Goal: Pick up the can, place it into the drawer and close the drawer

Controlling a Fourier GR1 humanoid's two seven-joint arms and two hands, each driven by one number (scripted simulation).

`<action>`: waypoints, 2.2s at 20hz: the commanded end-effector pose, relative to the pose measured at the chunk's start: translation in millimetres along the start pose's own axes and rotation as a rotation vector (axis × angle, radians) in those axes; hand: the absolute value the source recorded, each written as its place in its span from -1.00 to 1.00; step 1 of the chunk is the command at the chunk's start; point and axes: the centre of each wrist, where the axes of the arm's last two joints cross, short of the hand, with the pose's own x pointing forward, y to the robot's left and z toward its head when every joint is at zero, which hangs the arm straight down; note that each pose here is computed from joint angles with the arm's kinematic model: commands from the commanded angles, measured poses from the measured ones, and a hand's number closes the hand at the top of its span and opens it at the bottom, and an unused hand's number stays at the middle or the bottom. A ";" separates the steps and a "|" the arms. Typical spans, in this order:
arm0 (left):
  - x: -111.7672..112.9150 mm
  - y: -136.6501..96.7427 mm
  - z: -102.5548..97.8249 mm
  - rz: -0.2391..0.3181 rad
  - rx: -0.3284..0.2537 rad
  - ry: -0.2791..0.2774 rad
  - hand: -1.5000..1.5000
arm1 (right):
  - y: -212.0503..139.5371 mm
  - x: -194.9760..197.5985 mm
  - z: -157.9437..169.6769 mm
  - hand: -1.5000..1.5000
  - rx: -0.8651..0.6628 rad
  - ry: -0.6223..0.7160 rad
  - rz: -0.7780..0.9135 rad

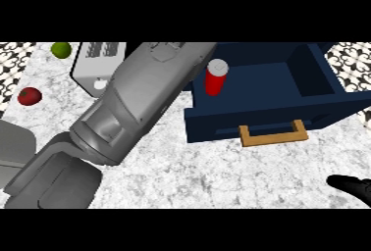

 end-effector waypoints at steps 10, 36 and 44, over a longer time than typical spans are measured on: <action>12.3 -1.1 -1.3 0.109 0.007 -0.003 -1.00 | 38.8 -3.8 -40.5 -1.00 0.138 -0.130 0.420; 13.0 45.7 -20.2 0.068 0.017 -0.014 -1.00 | 141.7 -155.4 -122.7 -1.00 0.195 -0.112 0.912; 1.8 67.8 -22.9 0.067 0.031 0.016 -1.00 | 158.9 -162.6 -153.7 -1.00 0.051 -0.136 0.947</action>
